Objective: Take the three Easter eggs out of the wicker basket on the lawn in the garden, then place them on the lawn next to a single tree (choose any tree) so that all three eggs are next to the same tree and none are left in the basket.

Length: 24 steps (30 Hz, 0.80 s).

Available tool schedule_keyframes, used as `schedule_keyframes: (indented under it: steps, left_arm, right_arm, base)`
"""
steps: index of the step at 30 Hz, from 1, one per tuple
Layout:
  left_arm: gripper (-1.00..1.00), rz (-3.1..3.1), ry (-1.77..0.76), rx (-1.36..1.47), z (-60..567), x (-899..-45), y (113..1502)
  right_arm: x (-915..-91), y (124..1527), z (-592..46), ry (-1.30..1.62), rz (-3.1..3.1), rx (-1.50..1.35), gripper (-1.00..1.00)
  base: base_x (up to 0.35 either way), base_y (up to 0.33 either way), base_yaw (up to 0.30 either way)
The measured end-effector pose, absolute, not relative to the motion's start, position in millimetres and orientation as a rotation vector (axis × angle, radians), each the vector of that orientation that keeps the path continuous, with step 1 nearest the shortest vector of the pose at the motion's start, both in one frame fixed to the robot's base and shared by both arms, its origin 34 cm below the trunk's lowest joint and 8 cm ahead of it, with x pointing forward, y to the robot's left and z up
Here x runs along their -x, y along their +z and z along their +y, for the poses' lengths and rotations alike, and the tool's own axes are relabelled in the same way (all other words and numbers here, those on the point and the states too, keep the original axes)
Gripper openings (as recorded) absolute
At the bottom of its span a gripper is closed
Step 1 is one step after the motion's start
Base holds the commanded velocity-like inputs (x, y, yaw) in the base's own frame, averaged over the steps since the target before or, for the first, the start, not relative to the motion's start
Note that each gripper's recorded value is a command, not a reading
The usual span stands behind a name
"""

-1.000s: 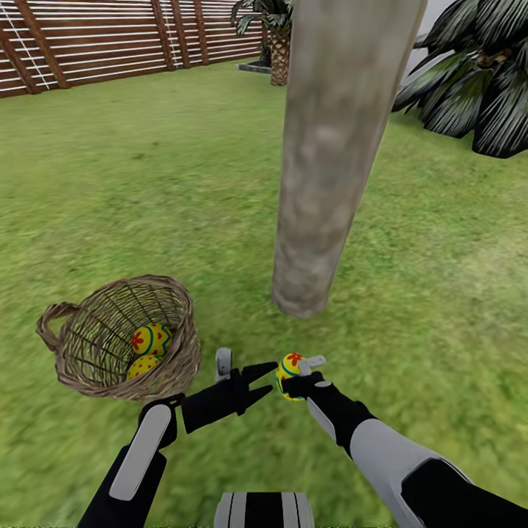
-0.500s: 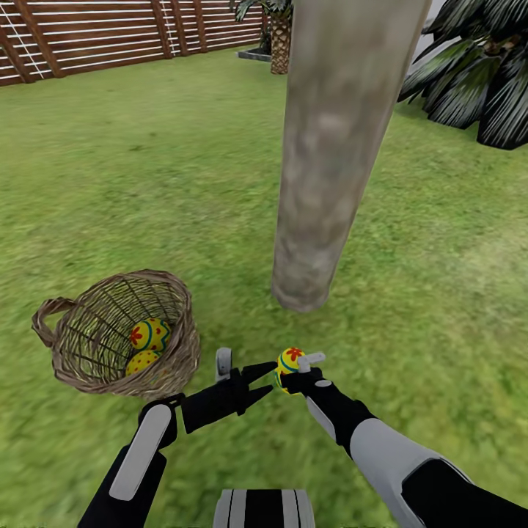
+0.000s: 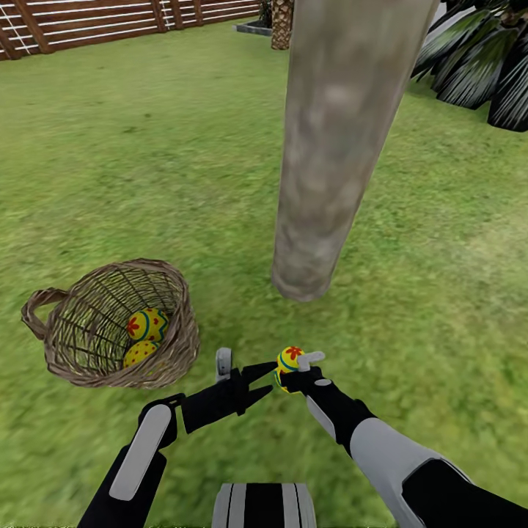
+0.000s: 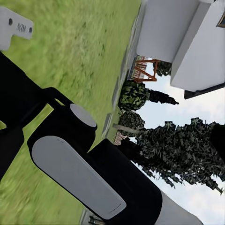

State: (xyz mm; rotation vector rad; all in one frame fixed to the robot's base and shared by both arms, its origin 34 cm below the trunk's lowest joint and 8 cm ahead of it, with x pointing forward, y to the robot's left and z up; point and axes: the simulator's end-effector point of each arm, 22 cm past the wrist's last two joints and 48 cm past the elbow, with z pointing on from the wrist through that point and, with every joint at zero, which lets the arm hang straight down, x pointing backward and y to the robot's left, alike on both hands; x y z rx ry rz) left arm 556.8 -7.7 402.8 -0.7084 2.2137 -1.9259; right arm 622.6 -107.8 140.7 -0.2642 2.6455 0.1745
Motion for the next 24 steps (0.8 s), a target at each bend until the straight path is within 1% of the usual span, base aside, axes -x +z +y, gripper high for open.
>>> schedule_keyframes:
  steps: [10,24]
  left_arm:
    - [1.0,2.232,-1.928,0.745,-7.7,-553.5,386.6]
    - [1.0,2.243,-1.929,0.769,-7.6,-551.3,376.8]
  right_arm:
    - [-611.3,122.9,-107.7,0.179,2.676,0.266,-1.0]
    - [-617.7,120.8,-101.8,0.187,2.657,0.267,-1.0]
  base:
    - [0.0,0.0,0.0]
    - [0.0,0.0,0.0]
